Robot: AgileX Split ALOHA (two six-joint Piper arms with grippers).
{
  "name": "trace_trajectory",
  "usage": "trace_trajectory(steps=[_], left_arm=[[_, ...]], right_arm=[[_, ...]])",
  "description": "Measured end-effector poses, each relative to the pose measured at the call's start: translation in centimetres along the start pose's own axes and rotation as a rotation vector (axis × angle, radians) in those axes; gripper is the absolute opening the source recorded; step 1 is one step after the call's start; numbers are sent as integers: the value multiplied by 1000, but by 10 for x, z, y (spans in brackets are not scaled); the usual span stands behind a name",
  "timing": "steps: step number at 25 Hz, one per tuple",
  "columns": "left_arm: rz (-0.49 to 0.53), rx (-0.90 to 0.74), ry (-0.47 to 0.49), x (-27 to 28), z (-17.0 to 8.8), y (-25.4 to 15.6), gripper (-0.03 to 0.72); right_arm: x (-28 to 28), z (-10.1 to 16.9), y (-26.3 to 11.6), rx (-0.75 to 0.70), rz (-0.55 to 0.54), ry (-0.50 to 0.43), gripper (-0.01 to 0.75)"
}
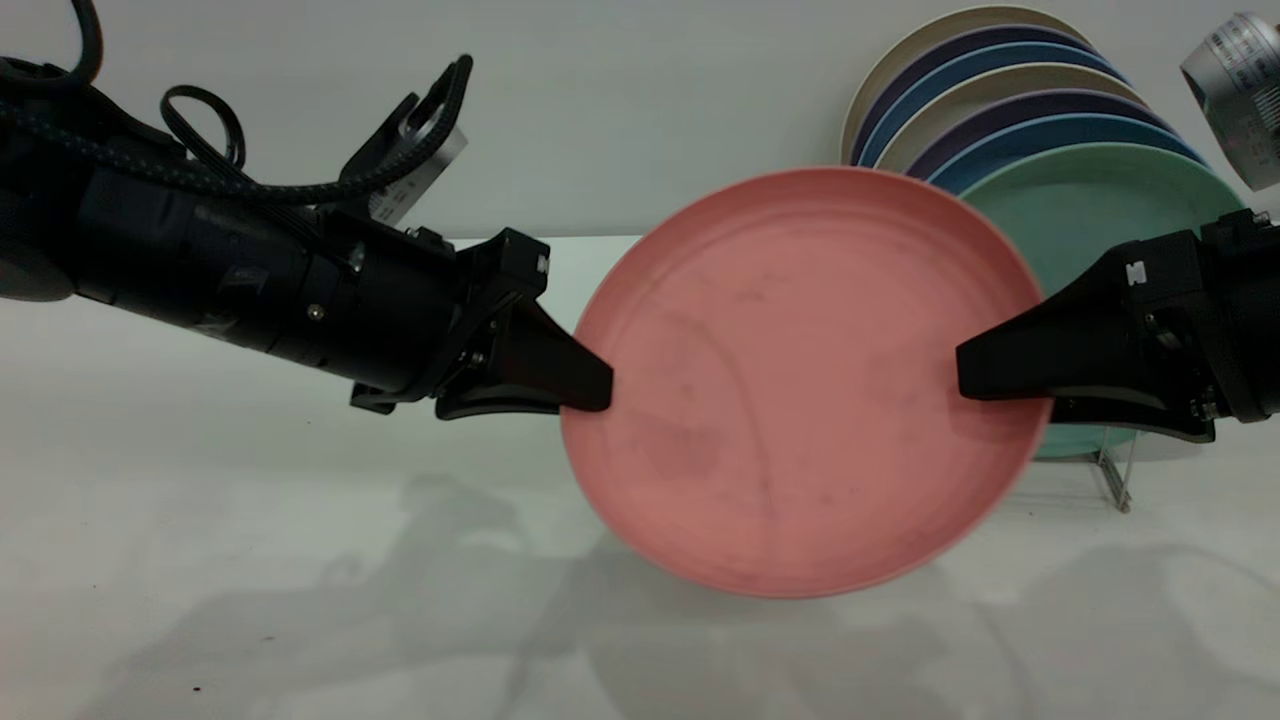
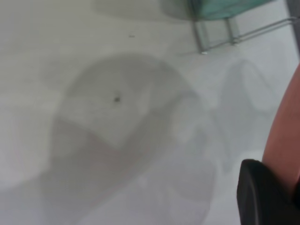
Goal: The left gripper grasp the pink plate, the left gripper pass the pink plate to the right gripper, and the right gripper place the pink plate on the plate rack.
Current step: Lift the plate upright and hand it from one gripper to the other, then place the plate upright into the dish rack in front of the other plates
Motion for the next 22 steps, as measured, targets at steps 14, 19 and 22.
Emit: trace_trajectory(steps=[14,19,22], left_arm=[[-40,-13,-203,16,-20,8,412],[-64,125,-168,57,26,14,707],[-27,203,-91,85,60,4,699]], right_arm=[[14,-14,8,32,-31,-36,82],[49,-26,22,263,-46,-152,82],[66,-29,32,445,-10,-273,82]])
Point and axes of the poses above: a point on each arm's last joint axis where the gripper is mounted, x pointing back along that axis away from the gripper, z along the wrist's bending axis when the last joint is at zero, y = z × x, the point moved 7 cm from there along -x, pointing out along that axis toward the gripper, and after that the axes turned 9 degrees about -x, right-handed, at the moved point
